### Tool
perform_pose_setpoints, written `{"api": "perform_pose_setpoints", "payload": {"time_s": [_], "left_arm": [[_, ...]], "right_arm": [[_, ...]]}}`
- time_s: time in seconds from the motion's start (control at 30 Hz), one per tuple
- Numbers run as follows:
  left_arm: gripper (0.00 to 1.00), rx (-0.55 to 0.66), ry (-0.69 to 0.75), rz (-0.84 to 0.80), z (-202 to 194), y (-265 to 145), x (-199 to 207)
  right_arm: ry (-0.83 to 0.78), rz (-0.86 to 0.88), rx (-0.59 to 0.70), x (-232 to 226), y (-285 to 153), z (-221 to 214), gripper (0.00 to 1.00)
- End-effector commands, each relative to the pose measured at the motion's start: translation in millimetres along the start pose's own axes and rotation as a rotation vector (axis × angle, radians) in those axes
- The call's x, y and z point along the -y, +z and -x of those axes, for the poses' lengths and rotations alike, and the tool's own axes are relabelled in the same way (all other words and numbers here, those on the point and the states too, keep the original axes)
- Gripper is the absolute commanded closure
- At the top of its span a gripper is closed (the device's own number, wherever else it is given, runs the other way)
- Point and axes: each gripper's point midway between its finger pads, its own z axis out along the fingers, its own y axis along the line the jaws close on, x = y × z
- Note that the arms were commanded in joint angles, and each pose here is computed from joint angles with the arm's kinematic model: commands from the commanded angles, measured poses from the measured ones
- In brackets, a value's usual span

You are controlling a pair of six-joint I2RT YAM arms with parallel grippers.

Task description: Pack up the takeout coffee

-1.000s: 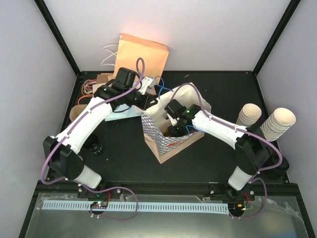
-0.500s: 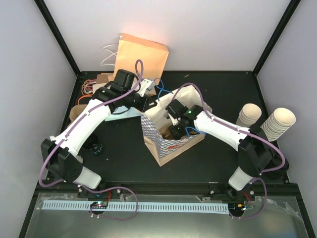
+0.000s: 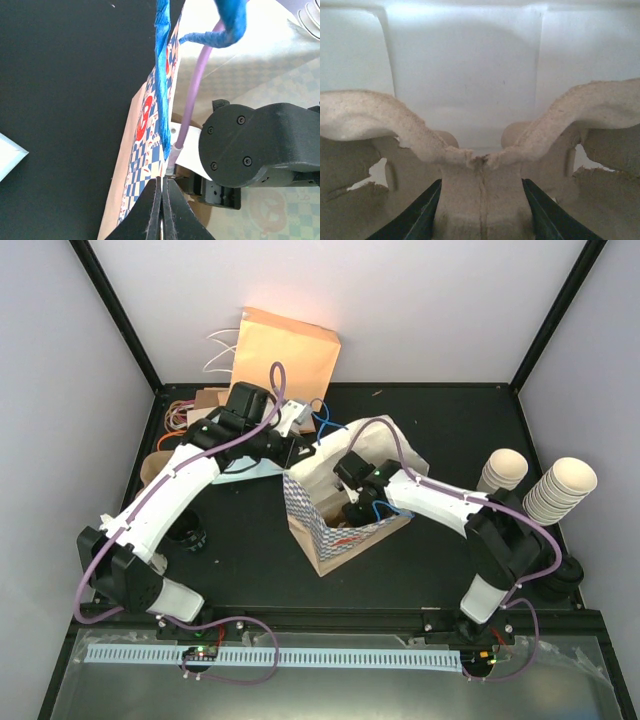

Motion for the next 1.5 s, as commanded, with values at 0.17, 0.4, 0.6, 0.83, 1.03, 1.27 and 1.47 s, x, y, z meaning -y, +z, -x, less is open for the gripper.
{"api": "perform_pose_setpoints", "payload": {"time_s": [0.17, 0.4, 0.6, 0.83, 1.03, 1.27, 1.47], "left_arm": [[0.98, 0.046, 0.028, 0.046, 8, -11, -2], [0.99, 0.059, 0.019, 0.080, 7, -12, -8], [0.98, 0.085, 0.034, 0.129, 7, -19, -10], [0.98, 0.104, 0.061, 0.092, 6, -14, 3], [0.98, 0.091, 0.069, 0.072, 4, -10, 9], [0.98, 0.092, 0.041, 0.059, 3, -9, 12], [0.98, 0.092, 0.036, 0.052, 2, -9, 14]], "right_arm": [[0.028, 0.007, -0.052, 1, -14, -34, 0.60], [0.035, -0.025, -0.059, 8, -13, -41, 0.59], [0.057, -0.050, -0.093, 13, -9, -52, 0.59], [0.079, 0.034, -0.031, -2, -21, -39, 0.59], [0.096, 0.047, 0.017, -7, -11, -19, 0.60], [0.115, 0.026, 0.009, -8, 9, -16, 0.60], [0.116, 0.015, -0.017, -8, 24, -25, 0.60]]}}
